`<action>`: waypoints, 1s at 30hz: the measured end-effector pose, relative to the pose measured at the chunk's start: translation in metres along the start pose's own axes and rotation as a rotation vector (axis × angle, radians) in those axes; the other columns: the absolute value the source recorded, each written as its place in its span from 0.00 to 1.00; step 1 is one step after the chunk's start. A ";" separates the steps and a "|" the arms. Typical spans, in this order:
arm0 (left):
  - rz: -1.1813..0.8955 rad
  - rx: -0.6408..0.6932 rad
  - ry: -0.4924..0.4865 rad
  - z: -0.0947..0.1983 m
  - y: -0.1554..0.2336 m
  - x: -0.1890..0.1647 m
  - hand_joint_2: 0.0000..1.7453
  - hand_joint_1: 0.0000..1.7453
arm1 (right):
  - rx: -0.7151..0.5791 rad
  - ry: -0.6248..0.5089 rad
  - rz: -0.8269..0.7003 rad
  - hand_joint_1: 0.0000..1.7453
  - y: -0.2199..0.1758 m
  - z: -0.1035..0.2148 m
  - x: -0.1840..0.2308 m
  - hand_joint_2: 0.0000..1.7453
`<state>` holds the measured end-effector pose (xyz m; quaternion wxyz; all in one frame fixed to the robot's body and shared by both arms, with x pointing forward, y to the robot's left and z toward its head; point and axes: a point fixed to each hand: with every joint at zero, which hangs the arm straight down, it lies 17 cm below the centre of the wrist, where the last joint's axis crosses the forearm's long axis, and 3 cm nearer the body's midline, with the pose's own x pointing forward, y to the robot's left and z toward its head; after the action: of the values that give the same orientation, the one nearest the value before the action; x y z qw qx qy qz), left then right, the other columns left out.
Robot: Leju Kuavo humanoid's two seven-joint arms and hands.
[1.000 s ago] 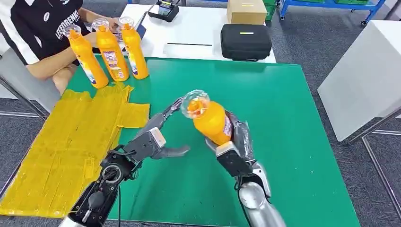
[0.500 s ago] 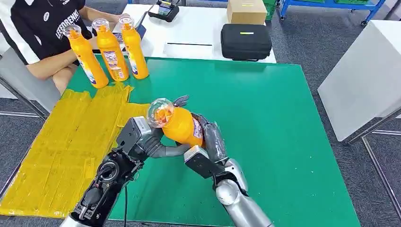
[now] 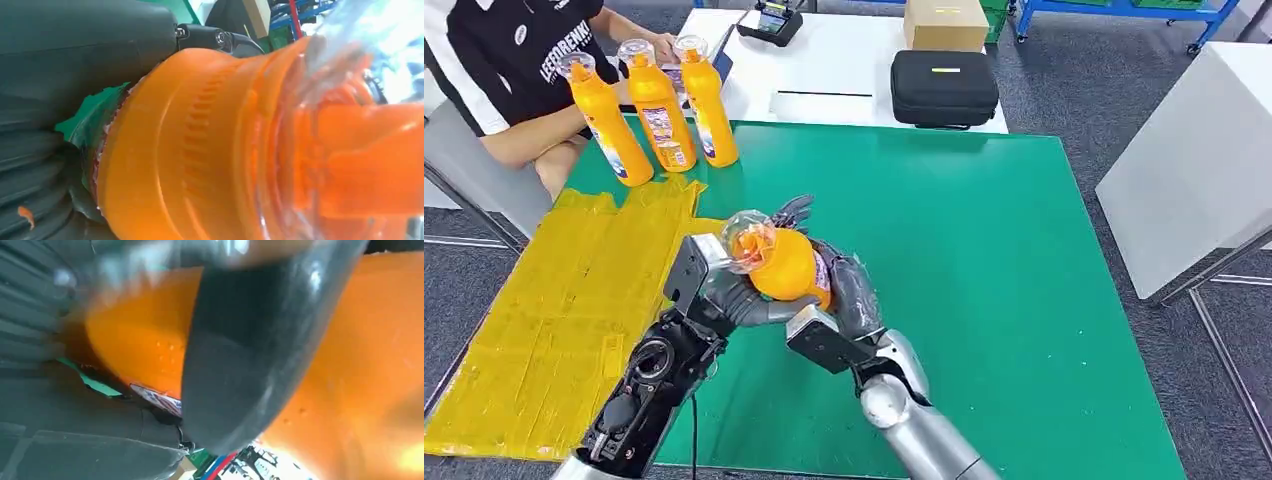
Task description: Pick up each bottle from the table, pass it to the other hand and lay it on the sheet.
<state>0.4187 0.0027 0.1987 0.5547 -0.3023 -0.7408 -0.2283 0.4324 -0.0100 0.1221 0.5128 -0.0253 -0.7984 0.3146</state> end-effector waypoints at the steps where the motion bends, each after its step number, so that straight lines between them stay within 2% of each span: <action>1: 0.005 0.004 0.000 0.000 0.001 0.000 1.00 1.00 | 0.002 0.002 0.001 1.00 0.000 0.000 -0.001 1.00; 6: 0.031 0.051 -0.004 -0.002 0.008 0.000 1.00 1.00 | -0.006 0.008 -0.003 1.00 -0.003 -0.004 -0.004 1.00; 22: 0.064 0.079 -0.004 0.000 0.014 -0.003 1.00 1.00 | -0.019 0.016 -0.008 1.00 -0.001 -0.003 -0.008 1.00; 23: 0.068 0.081 -0.003 0.000 0.014 -0.004 1.00 1.00 | -0.023 0.017 -0.008 0.02 -0.002 -0.003 -0.008 1.00; 27: 0.082 0.094 -0.008 0.000 0.016 -0.004 1.00 1.00 | -0.047 0.017 0.004 0.00 -0.006 -0.003 -0.009 1.00; 28: 0.085 0.098 -0.008 -0.001 0.016 -0.004 1.00 1.00 | -0.054 0.017 0.008 0.00 -0.008 -0.003 -0.009 0.00; 30: 0.085 0.110 -0.011 -0.001 0.019 -0.004 1.00 1.00 | -0.067 0.017 0.010 0.00 -0.010 0.001 -0.008 0.00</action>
<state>0.4333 0.0150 0.1952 0.5757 -0.3037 -0.7417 -0.1619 0.4385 -0.0214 0.1206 0.5169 -0.0493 -0.8039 0.2901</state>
